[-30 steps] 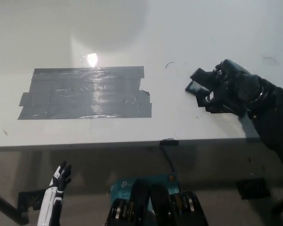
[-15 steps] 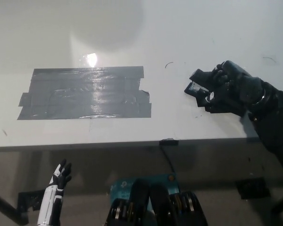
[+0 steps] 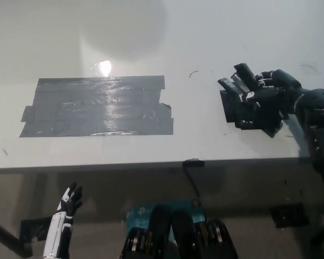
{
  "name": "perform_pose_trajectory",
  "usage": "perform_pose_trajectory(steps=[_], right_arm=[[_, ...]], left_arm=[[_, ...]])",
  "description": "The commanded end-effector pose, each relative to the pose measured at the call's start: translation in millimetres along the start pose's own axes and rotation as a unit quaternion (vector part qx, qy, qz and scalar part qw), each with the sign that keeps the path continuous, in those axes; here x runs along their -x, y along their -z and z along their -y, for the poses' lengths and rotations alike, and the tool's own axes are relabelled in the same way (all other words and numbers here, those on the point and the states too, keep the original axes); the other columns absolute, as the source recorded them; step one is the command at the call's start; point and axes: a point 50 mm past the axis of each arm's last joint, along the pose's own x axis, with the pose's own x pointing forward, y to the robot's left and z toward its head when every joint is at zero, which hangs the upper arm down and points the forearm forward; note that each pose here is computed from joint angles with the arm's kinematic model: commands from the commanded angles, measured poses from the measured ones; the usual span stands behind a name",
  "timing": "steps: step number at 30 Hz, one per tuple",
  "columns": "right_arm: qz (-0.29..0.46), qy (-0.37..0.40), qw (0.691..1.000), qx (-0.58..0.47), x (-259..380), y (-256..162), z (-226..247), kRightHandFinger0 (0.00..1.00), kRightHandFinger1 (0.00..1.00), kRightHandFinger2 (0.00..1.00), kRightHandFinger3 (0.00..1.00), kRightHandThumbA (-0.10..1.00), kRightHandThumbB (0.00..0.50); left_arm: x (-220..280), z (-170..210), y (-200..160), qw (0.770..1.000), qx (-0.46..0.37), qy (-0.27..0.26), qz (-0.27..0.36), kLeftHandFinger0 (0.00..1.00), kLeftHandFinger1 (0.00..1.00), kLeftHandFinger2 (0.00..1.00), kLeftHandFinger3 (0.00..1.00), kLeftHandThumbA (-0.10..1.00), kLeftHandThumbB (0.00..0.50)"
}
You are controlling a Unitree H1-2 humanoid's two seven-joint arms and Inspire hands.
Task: A stapler is kept on the black spot marked on the desk infront of the robot. The robot picks up the stapler using its right hand and passes it to a person
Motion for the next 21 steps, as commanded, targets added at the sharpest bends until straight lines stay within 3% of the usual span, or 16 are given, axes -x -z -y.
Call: perform_pose_trajectory(steps=[1, 10, 17, 21], right_arm=[[0.133, -0.142, 0.966, -0.168, 14.8, -97.6, 31.0, 0.0, 0.0, 0.0, 0.0, 1.0, 0.0], [0.175, -0.203, 0.917, -0.295, 11.9, -117.5, 26.6, 0.0, 0.0, 0.0, 0.07, 1.0, 0.0], [0.194, -0.213, 0.913, -0.29, 18.1, -123.5, 4.3, 0.0, 0.0, 0.0, 0.0, 1.0, 0.0], [0.212, -0.262, 0.902, -0.269, 25.8, -133.3, -12.8, 0.0, 0.0, 0.0, 0.0, 1.0, 0.0]], left_arm=[[-8.1, -3.1, -9.8, 1.0, 0.0, 0.0, 0.025, 1.0, 1.0, 1.0, 1.0, 1.0, 0.411], [-8.8, -2.6, -9.7, 0.999, -0.003, 0.003, 0.035, 1.0, 1.0, 1.0, 1.0, 1.0, 0.385], [-8.0, -2.1, -9.6, 0.999, 0.003, 0.002, 0.033, 1.0, 1.0, 1.0, 1.0, 1.0, 0.402], [-8.1, -2.5, -9.1, 0.999, -0.004, 0.002, 0.036, 1.0, 1.0, 1.0, 1.0, 1.0, 0.404]])
